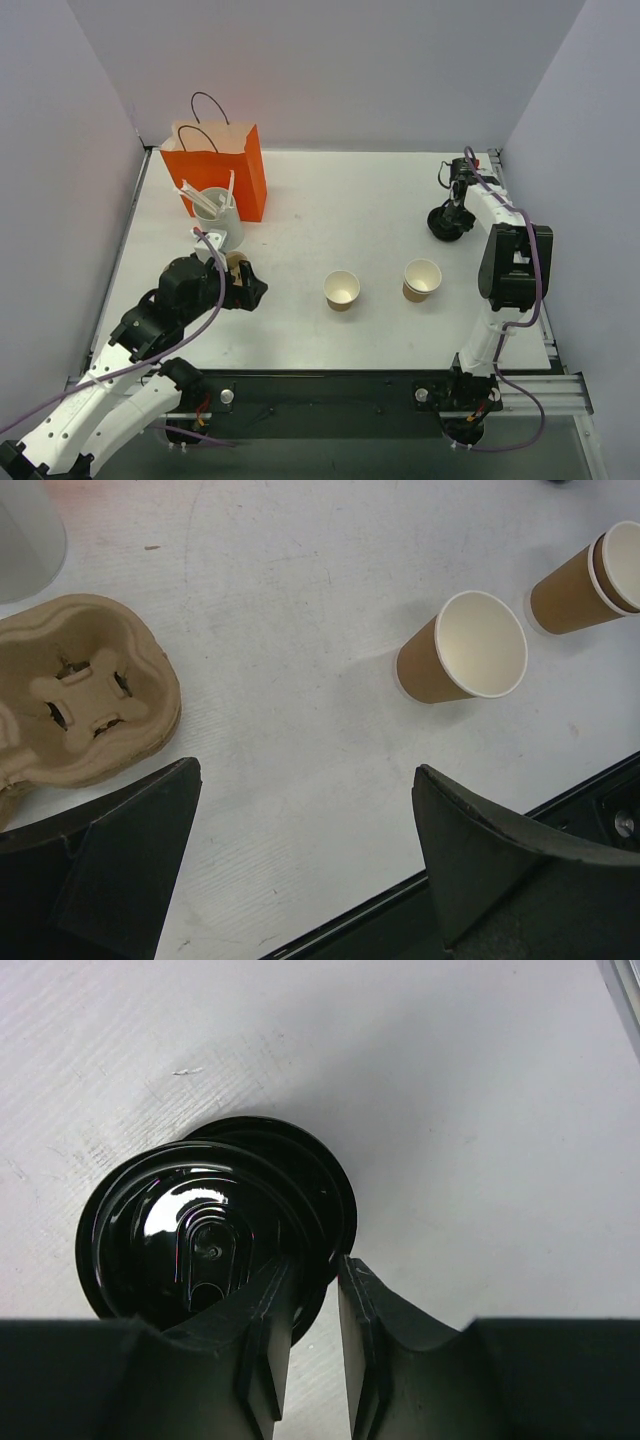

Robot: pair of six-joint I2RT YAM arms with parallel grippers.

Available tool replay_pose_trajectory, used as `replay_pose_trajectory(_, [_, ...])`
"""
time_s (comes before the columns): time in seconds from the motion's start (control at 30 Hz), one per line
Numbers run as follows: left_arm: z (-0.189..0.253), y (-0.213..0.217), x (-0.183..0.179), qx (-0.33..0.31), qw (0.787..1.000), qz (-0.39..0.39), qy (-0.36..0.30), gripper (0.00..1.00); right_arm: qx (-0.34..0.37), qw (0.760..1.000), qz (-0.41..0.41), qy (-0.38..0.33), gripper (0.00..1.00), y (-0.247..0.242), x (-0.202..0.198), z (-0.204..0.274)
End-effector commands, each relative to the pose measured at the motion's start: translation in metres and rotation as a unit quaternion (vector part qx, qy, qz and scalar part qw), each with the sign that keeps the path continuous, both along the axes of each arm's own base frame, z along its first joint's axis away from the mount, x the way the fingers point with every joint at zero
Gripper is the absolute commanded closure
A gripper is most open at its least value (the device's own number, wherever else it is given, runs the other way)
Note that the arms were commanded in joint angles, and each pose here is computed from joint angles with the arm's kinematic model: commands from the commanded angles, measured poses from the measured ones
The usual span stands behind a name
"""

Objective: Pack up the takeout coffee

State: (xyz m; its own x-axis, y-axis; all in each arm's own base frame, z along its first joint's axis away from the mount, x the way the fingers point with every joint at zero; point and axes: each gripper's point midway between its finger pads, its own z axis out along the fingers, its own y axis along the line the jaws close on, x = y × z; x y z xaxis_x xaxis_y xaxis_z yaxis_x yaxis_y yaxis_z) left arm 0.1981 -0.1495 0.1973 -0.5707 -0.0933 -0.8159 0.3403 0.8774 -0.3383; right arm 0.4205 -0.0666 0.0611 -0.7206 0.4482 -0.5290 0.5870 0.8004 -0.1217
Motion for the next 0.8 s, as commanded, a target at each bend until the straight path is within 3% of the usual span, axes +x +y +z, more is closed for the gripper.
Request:
replay_pose_trajectory(0.0, [0.024, -0.007, 0.008, -0.024, 0.999, -0.007, -0.034, 0.03, -0.011, 1.000, -0.002, -0.012, 0.77, -0.006, 0.002, 0.012])
replay_pose_trajectory(0.13, [0.024, -0.007, 0.009, -0.024, 0.999, -0.006, -0.032, 0.03, -0.003, 1.000, 0.008, -0.018, 0.85, -0.003, 0.007, 0.015])
replay_pose_trajectory(0.77, [0.021, -0.007, 0.010, -0.024, 0.999, -0.007, -0.032, 0.03, 0.036, 0.996, 0.024, -0.081, 0.87, 0.014, -0.005, 0.077])
